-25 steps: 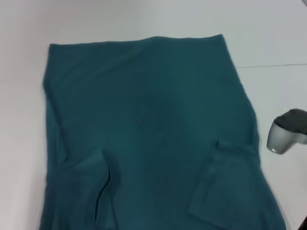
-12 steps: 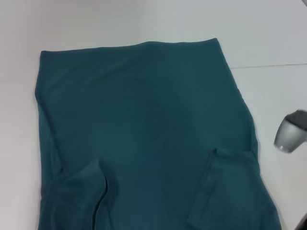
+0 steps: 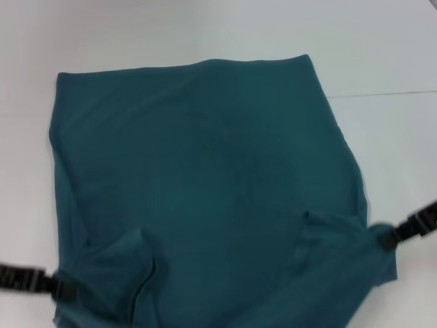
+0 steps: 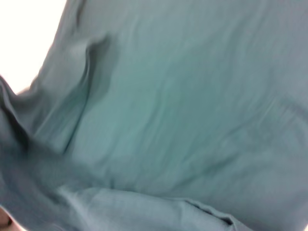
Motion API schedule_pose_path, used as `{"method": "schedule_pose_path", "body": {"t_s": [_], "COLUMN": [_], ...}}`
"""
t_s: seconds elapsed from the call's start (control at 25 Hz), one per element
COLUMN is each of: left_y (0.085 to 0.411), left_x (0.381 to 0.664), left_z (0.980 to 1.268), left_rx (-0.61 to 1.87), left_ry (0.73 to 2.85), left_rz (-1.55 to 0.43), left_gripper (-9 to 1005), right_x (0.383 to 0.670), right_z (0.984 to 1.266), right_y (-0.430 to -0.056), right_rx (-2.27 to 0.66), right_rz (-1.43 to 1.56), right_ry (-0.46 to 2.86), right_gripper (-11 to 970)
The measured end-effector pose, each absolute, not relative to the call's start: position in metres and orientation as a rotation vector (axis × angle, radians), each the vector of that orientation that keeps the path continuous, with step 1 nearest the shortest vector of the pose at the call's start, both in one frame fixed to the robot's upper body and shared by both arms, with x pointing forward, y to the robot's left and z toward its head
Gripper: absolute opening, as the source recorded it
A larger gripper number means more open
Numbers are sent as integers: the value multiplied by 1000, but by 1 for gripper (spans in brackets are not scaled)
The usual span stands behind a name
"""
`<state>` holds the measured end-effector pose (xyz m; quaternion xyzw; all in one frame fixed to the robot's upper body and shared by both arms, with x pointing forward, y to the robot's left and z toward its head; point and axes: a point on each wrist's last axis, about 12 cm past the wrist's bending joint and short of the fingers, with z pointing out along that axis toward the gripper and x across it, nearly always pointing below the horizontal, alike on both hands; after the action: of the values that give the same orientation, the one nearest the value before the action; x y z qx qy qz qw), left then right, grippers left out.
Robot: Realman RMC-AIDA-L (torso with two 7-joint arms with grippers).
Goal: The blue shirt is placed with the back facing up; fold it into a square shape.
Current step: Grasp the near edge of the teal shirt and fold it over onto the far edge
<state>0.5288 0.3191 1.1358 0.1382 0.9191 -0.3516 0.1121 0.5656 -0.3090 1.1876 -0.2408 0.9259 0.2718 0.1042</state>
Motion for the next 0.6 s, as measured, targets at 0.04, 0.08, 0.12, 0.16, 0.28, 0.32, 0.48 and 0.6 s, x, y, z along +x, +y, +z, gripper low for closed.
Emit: {"method": "schedule_pose_path", "body": {"t_s": [0.04,0.08,0.12,0.16,0.28,0.32,0.48,0.6], "left_y": [318,318,318,319,321,322,321,321], "left_x": [534,538,545,549,562,565,575,579], "left_z": [1138,1140,1144,1147,1155,1157,1164,1167], "left_rx": [402,396,385,376,346,344,339,337], "left_ry": [2675,2657,2628,2605,2543,2531,2481,2446], "left_rz": [-1016,-1004,-983,-971,-935,-927,-896,-878], "left_gripper": [91,92,93,94,96,96,99,101], "right_x": [568,571,575,577,584,587,595,601], "right_z": [1189,1191,1192,1193,1197,1200,1206,1208], "right_y": [-309,-310,-310,-310,-310,-311,-313,-316], "right_rx": [-697,-679,-663,-649,-600,-579,-522,-468], "right_rz": [792,780,770,761,749,752,761,756], "right_ry": [2718,2704,2691,2681,2648,2631,2584,2568], "right_gripper": [82,82,82,82,82,82,81,81]}}
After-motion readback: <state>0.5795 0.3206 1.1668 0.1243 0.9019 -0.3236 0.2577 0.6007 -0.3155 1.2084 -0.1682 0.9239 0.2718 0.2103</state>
